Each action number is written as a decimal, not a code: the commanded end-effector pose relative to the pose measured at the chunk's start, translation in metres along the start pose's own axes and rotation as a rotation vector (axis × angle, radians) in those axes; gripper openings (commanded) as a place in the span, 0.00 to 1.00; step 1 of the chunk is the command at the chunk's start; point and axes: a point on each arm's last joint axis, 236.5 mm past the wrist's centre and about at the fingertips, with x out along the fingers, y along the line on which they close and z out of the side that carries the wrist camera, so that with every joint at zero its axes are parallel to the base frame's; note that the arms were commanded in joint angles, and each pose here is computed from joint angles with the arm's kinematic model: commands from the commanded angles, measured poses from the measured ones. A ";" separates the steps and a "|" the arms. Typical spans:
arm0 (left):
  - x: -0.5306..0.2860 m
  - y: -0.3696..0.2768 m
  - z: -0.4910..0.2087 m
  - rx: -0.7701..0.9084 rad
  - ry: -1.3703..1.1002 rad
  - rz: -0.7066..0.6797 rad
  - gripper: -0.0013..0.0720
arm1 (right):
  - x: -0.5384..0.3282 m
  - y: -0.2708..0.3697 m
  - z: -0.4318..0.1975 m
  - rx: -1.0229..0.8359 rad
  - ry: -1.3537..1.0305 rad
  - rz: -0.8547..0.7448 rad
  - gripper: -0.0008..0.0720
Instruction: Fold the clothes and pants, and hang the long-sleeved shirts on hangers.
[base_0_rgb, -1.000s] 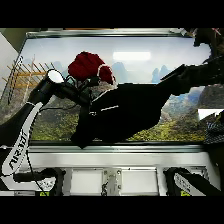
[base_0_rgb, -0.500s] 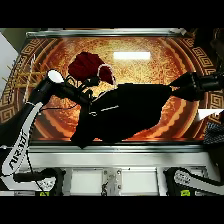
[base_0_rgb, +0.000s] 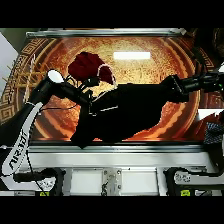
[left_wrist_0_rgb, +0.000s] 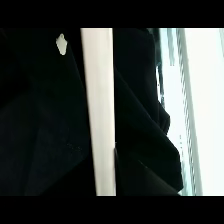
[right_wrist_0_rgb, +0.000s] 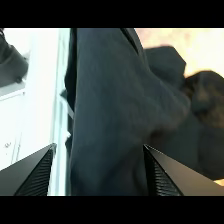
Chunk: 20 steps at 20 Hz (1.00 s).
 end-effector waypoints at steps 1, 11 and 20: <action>0.000 0.000 0.000 -0.001 0.000 -0.001 0.04 | 0.013 0.001 0.005 -0.016 -0.041 0.056 0.83; 0.000 0.000 0.000 0.000 0.000 0.000 0.04 | 0.019 0.002 0.004 -0.016 -0.034 0.073 0.83; 0.000 0.000 0.000 -0.001 0.001 0.001 0.04 | 0.020 0.002 0.003 -0.015 -0.028 0.074 0.83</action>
